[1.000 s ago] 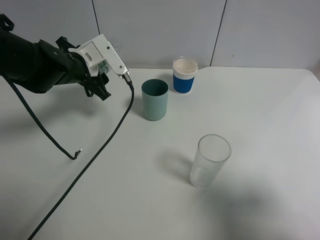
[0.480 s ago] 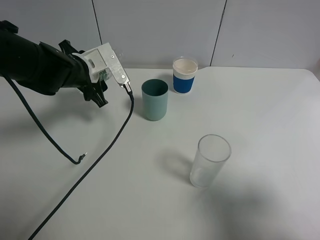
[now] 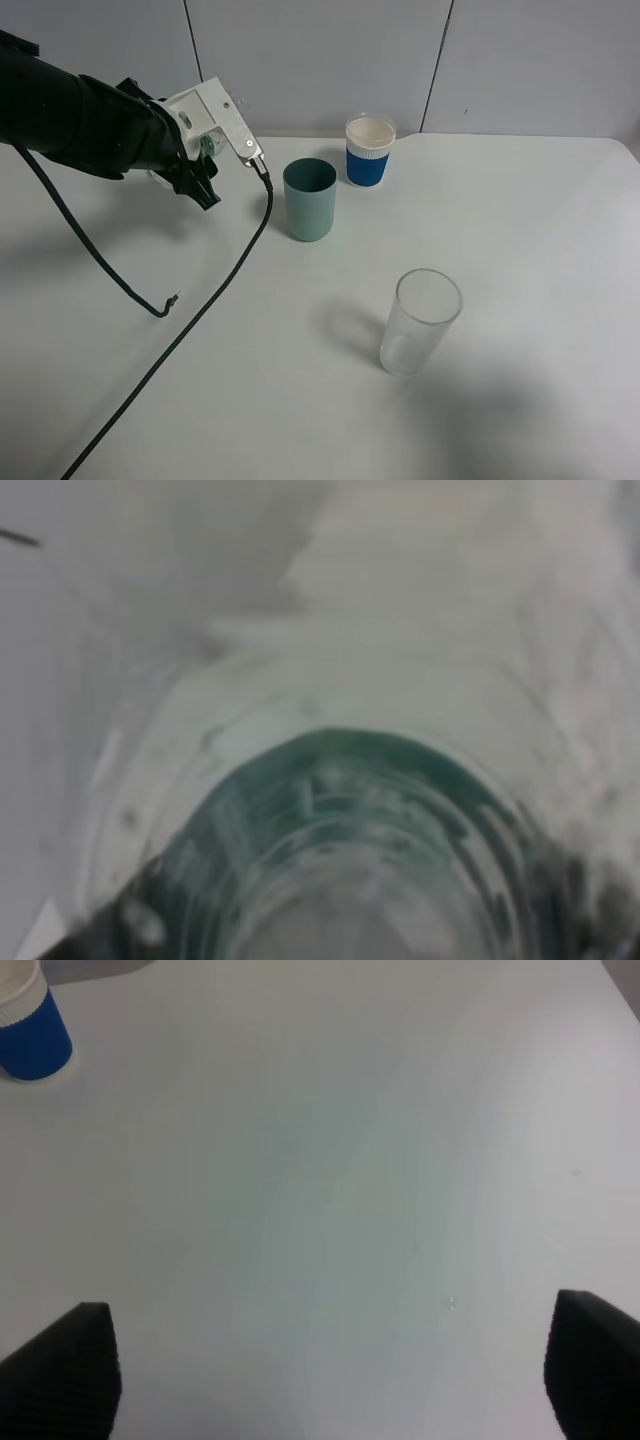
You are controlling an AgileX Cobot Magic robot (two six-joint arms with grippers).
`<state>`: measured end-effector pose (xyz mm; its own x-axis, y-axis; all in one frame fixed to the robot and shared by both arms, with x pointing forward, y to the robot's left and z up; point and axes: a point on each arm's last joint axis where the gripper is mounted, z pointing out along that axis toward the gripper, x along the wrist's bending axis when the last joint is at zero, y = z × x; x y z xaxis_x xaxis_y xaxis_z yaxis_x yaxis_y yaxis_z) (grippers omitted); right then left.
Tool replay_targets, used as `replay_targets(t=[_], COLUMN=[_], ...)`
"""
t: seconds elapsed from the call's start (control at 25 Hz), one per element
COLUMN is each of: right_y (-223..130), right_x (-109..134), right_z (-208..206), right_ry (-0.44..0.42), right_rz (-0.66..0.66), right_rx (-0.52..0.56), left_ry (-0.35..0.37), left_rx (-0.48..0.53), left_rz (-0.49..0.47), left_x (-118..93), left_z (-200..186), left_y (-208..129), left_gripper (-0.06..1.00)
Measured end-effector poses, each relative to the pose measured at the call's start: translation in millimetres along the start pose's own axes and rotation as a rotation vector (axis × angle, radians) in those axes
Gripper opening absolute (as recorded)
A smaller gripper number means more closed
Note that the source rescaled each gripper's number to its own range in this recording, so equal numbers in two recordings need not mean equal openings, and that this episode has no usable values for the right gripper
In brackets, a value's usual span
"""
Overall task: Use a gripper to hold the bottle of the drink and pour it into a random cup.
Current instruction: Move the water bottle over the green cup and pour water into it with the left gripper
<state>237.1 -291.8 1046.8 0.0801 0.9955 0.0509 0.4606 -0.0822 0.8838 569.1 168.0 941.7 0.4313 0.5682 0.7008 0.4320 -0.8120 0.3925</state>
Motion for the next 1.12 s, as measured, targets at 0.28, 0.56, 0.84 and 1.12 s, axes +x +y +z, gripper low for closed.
replay_targets(t=[0.28,0.56,0.84,1.12], right_y=[0.0,0.0,0.0,0.0], right_x=[0.0,0.0,0.0,0.0], right_z=[0.0,0.0,0.0,0.0], right_ry=[0.0,0.0,0.0,0.0], right_rz=[0.0,0.0,0.0,0.0], right_rx=[0.0,0.0,0.0,0.0], left_ry=[0.028,0.055,0.069,0.077], left_rx=[0.067,0.084,0.063,0.044], left_rz=[-0.002,0.022,0.087,0.147], left_x=[2.5,0.3,-8.1,-15.7], left_z=[-0.3,-4.0,-12.4,-19.0], left_y=[-6.0,-4.0,7.1,14.8], left_gripper=[0.0,0.0,0.0,0.0])
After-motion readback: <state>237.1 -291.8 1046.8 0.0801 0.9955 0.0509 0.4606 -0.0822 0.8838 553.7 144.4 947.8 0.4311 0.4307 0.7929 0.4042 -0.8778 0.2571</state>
